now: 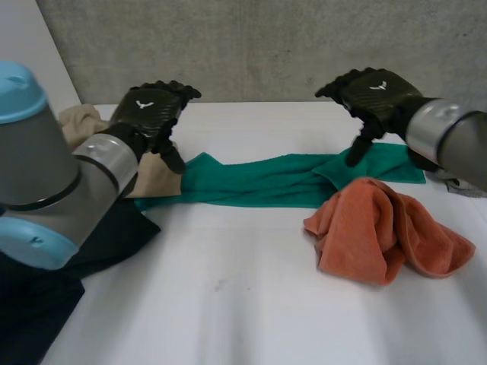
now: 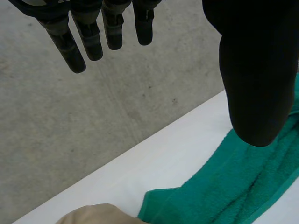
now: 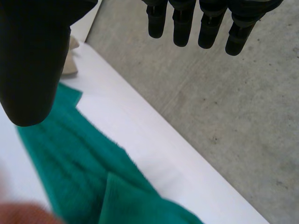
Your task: Fold the laundry.
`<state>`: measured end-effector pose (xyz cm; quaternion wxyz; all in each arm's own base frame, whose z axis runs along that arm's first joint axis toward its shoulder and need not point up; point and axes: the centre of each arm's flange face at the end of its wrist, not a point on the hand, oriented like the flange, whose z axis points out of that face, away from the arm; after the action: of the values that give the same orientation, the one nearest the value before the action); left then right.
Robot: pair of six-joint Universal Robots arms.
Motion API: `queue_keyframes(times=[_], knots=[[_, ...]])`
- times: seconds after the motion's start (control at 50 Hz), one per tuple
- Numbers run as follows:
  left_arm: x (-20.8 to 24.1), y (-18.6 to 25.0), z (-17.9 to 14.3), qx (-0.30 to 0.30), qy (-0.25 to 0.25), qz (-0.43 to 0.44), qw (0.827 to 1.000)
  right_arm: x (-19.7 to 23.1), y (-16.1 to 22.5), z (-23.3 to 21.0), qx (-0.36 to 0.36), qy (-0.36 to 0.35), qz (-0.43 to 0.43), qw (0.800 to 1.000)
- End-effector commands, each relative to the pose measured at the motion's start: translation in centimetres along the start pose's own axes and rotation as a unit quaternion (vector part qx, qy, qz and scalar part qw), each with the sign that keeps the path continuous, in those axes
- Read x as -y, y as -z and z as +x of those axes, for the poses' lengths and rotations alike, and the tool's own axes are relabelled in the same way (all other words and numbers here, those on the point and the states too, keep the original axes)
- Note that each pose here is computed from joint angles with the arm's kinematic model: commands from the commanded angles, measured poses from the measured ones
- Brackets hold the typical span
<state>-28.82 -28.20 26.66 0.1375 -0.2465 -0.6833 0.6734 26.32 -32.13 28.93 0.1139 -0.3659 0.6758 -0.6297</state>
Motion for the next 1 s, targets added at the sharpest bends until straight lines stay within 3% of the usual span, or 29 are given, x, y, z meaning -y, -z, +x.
queue_keyframes(times=[0.02,0.34,0.58,1.0], knots=[[1.0,2.1,-1.7,0.019,0.005,0.012,1.0,-0.9,-4.8,-1.1,-0.026,-0.025,0.027,0.999],[-0.3,3.6,-4.3,0.046,0.043,-0.004,0.998,-8.0,-11.2,-10.4,0.047,-0.033,0.01,0.998],[-1.0,4.3,-4.6,0.046,0.045,-0.005,0.998,-12.3,-13.4,-11.7,0.042,-0.04,-0.008,0.998],[-2.0,5.0,-6.1,0.062,0.066,-0.009,0.996,-14.3,-15.0,-11.5,0.023,-0.039,0.007,0.999]])
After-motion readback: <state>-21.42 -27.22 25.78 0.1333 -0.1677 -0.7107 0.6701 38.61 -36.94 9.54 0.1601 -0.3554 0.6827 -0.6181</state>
